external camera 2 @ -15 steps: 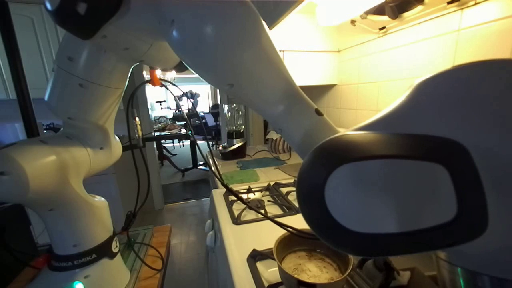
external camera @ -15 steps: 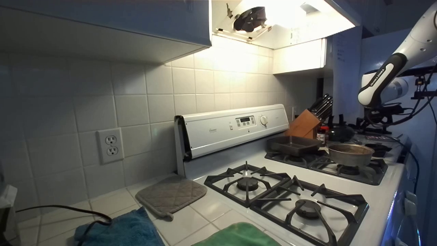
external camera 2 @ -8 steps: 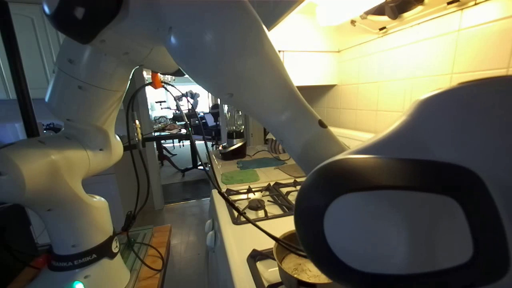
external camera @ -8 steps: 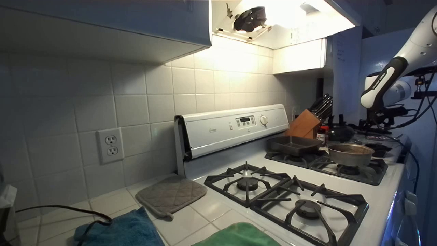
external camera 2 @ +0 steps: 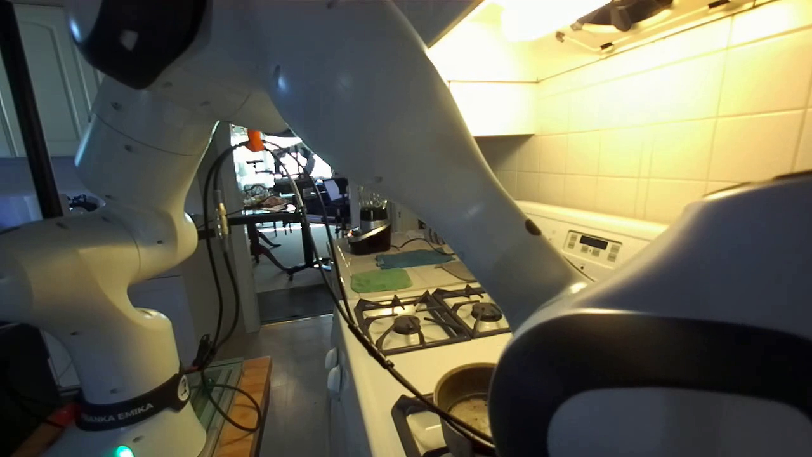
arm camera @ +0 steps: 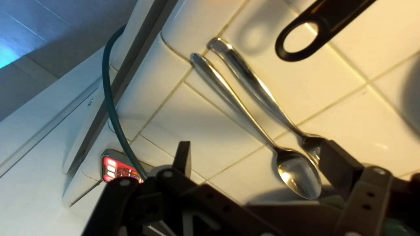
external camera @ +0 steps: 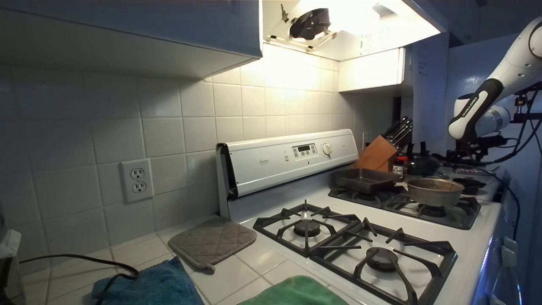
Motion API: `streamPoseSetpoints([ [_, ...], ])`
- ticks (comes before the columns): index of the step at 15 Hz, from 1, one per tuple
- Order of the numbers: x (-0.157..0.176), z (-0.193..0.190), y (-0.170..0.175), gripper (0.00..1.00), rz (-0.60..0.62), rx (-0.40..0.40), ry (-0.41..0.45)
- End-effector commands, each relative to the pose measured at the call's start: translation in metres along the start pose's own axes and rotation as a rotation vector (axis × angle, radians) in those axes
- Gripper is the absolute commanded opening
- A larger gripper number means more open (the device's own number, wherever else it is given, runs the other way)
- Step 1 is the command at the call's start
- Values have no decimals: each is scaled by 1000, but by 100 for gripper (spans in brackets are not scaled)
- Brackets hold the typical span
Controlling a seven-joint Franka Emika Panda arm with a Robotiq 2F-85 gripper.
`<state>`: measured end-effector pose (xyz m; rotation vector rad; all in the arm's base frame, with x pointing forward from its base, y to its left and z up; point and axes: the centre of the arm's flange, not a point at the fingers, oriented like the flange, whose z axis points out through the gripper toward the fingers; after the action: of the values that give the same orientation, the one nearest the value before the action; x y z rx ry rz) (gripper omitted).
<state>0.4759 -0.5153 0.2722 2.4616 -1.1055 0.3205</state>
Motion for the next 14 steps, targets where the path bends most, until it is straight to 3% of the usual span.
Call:
streamPoseSetpoints([
  [1, 15, 21, -2, 100, -26, 16, 28],
  [14, 31, 52, 2, 100, -61, 0, 48],
])
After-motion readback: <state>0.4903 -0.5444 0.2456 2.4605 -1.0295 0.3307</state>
